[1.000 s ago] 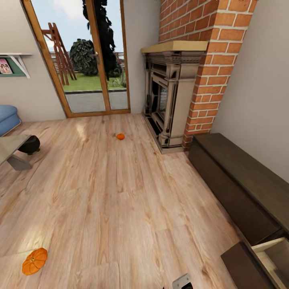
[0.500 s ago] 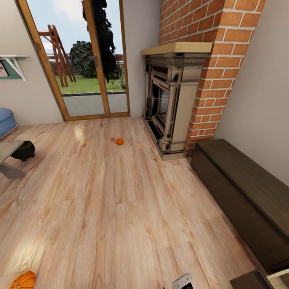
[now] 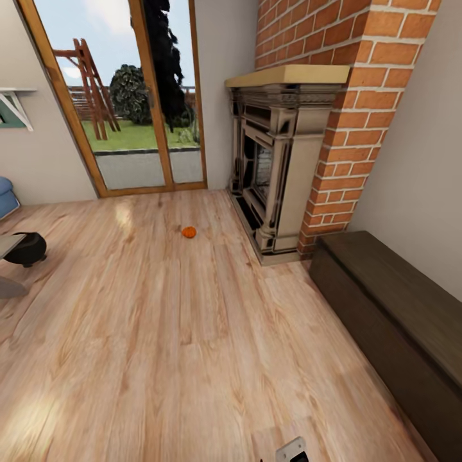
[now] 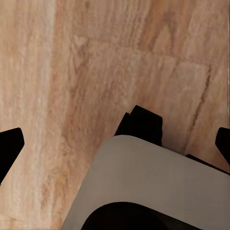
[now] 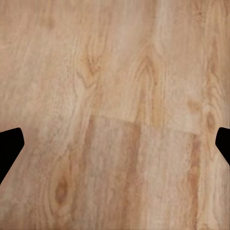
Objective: Place each of the two pumpkins and all three candles from the living room inside a cabinet in the living room (use any cabinet), then make sure every cabinet is closed, and position the cauldron so it is next to a table in the living room.
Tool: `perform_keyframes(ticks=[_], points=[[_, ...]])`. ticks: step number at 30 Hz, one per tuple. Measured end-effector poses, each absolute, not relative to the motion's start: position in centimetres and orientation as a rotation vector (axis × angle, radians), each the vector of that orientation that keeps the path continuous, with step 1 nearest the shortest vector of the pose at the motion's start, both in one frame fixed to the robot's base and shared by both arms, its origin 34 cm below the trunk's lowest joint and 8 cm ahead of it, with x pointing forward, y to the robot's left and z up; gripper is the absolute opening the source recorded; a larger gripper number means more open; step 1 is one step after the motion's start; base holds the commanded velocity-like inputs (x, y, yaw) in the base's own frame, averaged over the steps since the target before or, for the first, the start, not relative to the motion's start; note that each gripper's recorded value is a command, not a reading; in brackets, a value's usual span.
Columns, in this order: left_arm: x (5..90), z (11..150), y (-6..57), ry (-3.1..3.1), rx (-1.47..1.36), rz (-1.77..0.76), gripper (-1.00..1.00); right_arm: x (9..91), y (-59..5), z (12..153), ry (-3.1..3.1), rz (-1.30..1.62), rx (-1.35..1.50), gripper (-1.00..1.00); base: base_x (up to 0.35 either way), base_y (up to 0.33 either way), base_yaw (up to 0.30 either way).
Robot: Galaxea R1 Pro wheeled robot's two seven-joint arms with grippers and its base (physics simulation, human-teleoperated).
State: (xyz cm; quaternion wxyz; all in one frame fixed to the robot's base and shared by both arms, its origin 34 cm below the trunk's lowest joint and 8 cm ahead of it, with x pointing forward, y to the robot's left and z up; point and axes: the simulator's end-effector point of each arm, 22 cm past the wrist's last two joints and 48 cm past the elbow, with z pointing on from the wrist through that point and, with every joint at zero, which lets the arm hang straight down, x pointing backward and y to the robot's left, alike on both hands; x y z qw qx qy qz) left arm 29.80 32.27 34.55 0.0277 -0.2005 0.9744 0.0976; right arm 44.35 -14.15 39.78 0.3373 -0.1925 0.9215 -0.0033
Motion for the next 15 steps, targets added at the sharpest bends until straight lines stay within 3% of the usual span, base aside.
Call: perform_keyframes(ticks=[11,15], points=[[29.7,34.6,32.3,3.009,-0.619,0.303,1.00,42.4,-14.8,39.0,2.441,-0.019,-0.514,1.00,0.326,0.000,0.000],[29.7,34.5,32.3,3.010,-0.619,0.303,1.00,40.1,-14.9,38.4,2.474,-0.014,-0.520,1.00,0.310,0.000,0.097]])
